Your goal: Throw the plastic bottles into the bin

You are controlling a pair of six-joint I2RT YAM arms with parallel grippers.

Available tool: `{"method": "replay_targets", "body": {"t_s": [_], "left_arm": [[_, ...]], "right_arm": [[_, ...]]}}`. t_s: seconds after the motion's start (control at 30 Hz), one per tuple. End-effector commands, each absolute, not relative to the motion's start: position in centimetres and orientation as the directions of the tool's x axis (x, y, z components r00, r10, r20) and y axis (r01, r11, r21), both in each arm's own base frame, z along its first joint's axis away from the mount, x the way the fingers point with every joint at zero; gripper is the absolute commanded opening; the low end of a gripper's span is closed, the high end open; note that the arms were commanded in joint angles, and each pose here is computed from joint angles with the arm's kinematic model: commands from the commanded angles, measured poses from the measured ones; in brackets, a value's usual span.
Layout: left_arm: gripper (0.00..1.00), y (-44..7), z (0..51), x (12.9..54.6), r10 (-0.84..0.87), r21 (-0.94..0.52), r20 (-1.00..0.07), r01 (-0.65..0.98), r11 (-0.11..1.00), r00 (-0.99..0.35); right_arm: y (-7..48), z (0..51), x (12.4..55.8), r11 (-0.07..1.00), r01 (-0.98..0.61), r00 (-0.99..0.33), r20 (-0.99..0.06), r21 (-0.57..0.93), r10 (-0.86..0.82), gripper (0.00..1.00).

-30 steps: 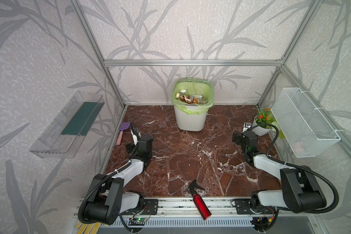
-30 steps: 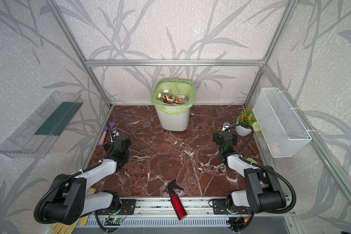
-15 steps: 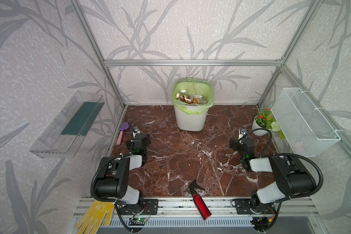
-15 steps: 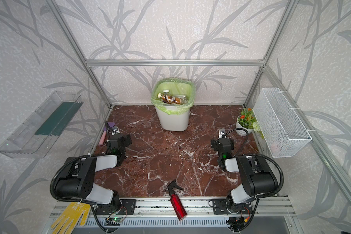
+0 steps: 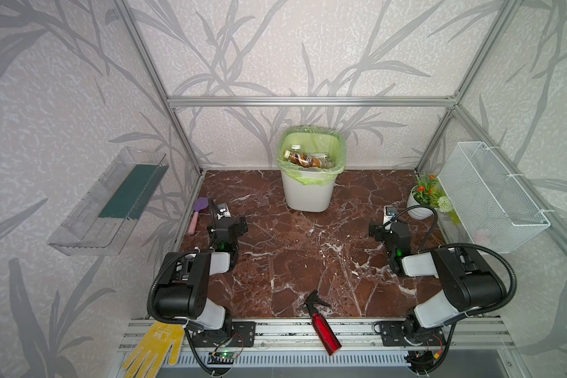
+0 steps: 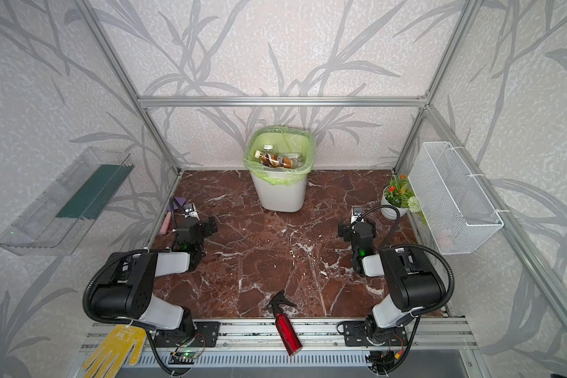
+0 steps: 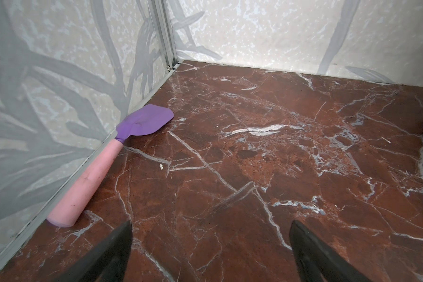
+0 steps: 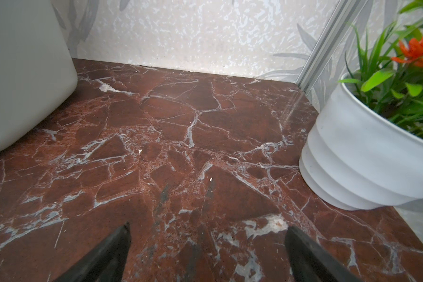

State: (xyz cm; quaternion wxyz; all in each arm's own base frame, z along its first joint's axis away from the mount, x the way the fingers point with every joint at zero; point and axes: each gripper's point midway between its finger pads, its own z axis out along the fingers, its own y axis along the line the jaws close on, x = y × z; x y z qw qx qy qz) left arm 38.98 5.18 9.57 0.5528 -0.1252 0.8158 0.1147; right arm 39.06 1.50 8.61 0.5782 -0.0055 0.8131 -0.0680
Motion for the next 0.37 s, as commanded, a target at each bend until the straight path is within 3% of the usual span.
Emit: {"method": "replay_targets", "body": {"t_s": [0.0, 0.33], "left_arm": [[0.99, 5.20, 9.43, 38.88, -0.065, 0.057, -0.932, -0.322, 0.945, -0.356], [0.99, 5.21, 9.45, 38.91, -0.065, 0.057, -0.932, -0.322, 0.945, -0.355]], "right_arm": [[1.77, 9.58, 39.56, 0.991, 0.063, -0.293, -0.951, -0.119, -0.096, 0.99], [1.81, 9.51, 39.58, 0.991, 0.060, -0.296, -0.950, -0.119, -0.096, 0.99]]}}
